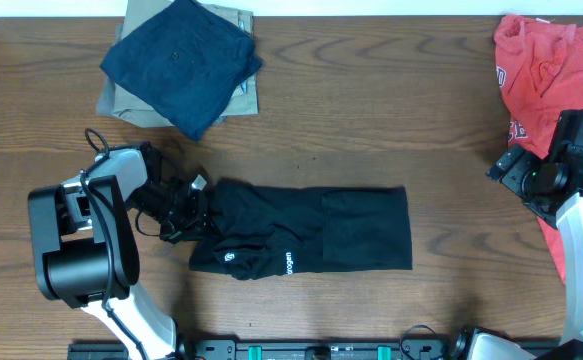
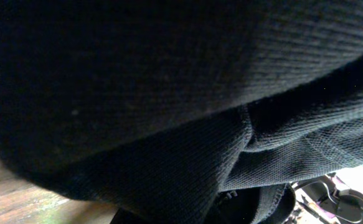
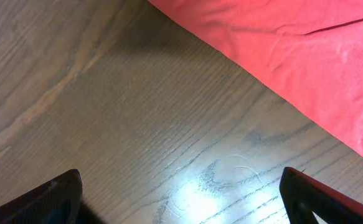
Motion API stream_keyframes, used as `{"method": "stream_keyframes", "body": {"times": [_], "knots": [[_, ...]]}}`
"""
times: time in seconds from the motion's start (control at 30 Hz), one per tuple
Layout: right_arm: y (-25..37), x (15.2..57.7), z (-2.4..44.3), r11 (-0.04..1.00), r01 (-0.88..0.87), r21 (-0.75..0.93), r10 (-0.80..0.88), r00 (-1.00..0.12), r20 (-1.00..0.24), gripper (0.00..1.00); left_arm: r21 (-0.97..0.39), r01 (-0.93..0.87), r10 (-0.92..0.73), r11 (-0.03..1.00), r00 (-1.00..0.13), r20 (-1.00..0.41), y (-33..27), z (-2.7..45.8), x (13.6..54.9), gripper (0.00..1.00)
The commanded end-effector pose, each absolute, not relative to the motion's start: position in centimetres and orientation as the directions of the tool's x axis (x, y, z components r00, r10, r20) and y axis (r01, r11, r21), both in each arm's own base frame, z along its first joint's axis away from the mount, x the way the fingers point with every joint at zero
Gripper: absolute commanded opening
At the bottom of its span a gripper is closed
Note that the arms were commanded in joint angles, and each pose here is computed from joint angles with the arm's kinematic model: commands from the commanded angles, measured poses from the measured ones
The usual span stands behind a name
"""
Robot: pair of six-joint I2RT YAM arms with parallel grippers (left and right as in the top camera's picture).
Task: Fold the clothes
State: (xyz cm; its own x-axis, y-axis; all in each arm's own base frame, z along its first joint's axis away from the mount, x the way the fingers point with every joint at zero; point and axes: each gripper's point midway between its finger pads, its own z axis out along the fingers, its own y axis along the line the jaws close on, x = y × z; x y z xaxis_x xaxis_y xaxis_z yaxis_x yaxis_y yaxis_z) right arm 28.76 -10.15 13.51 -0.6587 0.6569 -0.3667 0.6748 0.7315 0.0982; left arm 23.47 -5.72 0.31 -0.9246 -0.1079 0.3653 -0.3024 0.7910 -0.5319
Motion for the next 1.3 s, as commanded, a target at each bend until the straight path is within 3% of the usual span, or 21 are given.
{"method": "stream_keyframes", "body": {"times": [0.0,0.27,0.47,0.83,1.1,1.27], "knots": [[-10.3,28.8,13.9,0.733,0.673,0.102,0.654,-0.655,-0.379,0.99,-0.513,-0.318,-0.117,0.797,-0.915,0.386,-5.6,0.0,23.1,0.06],[-10.3,28.8,13.9,0.733,0.673,0.102,0.654,-0.655,-0.379,0.99,-0.19,-0.377,-0.29,0.906,-0.883,0.37,-0.5,1.5,23.6,0.06],[-10.3,28.8,13.9,0.733,0.673,0.102,0.654,-0.655,-0.379,0.99,-0.115,-0.397,-0.358,0.91,-0.897,0.26,1.3,5.9,25.1,0.06],[-10.3,28.8,13.9,0.733,0.673,0.102,0.654,-0.655,-0.379,0.99,-0.152,-0.377,-0.357,0.914,-0.923,0.142,0.8,12.7,24.6,0.06],[-10.3,28.8,13.9,0.733,0.673,0.102,0.654,-0.655,-0.379,0.99,-0.358,-0.253,-0.253,0.899,-0.966,0.047,-4.8,16.2,25.0,0.06],[-10.3,28.8,13.9,0.733,0.673,0.102,0.654,-0.655,-0.379,0.99,-0.388,-0.174,-0.189,0.905,-0.982,-0.002,-8.5,17.3,24.8,0.06]]}}
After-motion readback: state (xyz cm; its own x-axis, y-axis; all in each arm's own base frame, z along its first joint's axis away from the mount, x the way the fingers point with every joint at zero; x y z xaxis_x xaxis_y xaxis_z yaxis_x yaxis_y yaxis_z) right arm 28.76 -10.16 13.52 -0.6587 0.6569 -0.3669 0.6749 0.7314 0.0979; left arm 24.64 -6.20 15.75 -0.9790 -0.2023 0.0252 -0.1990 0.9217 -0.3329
